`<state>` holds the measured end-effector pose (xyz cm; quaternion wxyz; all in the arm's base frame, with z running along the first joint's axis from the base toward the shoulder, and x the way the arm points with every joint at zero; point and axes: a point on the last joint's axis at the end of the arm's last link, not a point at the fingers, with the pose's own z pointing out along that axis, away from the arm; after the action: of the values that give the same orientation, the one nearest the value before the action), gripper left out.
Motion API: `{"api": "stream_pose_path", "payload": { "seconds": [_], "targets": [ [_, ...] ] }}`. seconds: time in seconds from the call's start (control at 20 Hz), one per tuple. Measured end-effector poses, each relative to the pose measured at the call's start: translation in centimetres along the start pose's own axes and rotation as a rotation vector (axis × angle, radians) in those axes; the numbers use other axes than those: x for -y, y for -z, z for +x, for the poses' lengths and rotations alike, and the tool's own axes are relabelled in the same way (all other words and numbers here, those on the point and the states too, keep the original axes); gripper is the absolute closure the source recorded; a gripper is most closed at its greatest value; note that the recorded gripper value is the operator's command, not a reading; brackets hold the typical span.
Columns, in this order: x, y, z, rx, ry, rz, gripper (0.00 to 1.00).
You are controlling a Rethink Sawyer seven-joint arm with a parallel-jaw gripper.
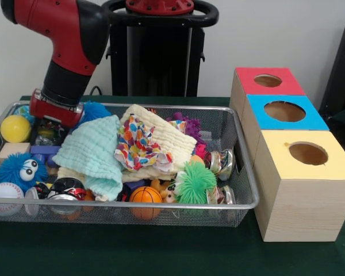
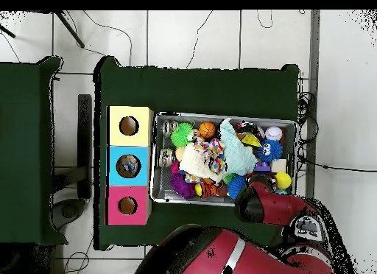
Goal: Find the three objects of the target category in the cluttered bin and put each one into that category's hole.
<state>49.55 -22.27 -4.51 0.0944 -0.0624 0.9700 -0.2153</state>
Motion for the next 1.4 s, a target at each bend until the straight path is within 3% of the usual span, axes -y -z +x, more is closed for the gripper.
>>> {"api": "stream_pose_path", "payload": {
  "seconds": [0.45, 0.95, 1.4],
  "targets": [
    [0.8, 0.0, 0.2, -0.021, -0.021, -0.011, 0.00],
    [0.6, -0.8, 0.9, -0.067, -0.054, -0.053, 0.00],
    [0.4, -1.2, 1.4, -0.098, -0.054, -0.060, 0.00]
  ]
}}
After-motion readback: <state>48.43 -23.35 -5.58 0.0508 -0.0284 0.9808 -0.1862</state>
